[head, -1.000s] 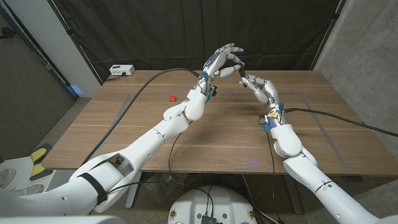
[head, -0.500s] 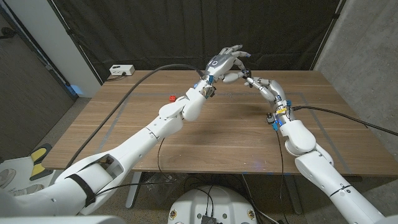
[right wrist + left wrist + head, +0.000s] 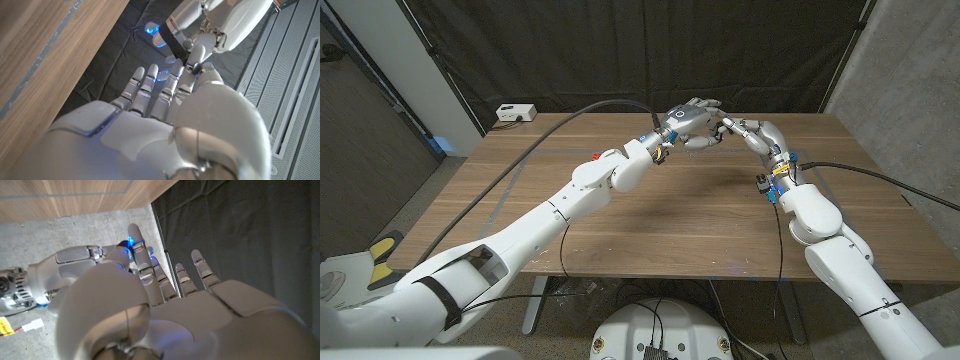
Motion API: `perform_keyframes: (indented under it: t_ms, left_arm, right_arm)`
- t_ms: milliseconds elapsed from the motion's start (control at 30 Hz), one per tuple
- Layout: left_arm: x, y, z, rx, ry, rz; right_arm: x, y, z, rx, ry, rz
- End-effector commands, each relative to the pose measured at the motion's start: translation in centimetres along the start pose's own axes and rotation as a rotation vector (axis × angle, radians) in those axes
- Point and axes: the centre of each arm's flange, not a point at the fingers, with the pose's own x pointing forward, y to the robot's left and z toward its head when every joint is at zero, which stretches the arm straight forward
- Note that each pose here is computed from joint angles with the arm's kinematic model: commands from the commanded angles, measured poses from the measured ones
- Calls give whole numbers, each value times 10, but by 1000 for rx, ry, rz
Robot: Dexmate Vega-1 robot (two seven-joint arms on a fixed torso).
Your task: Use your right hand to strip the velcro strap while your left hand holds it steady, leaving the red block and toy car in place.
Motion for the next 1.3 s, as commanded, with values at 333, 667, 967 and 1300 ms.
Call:
perform_keyframes:
  t_ms: [333, 667, 967, 1300]
  left_arm:
    - [-8, -18, -3, -58, -9, -148]
    - [-6, -26, -8, -127, -18, -184]
    - [-10, -27, -13, -155, -9, -188]
    - [-14, -25, -20, -221, 34, -100]
  right_arm:
    - [9, -2, 9, 2, -68, -114]
    - [15, 2, 8, -24, -115, -266]
    - [21, 9, 8, -63, -126, -335]
    - [19, 11, 10, -96, -136, -331]
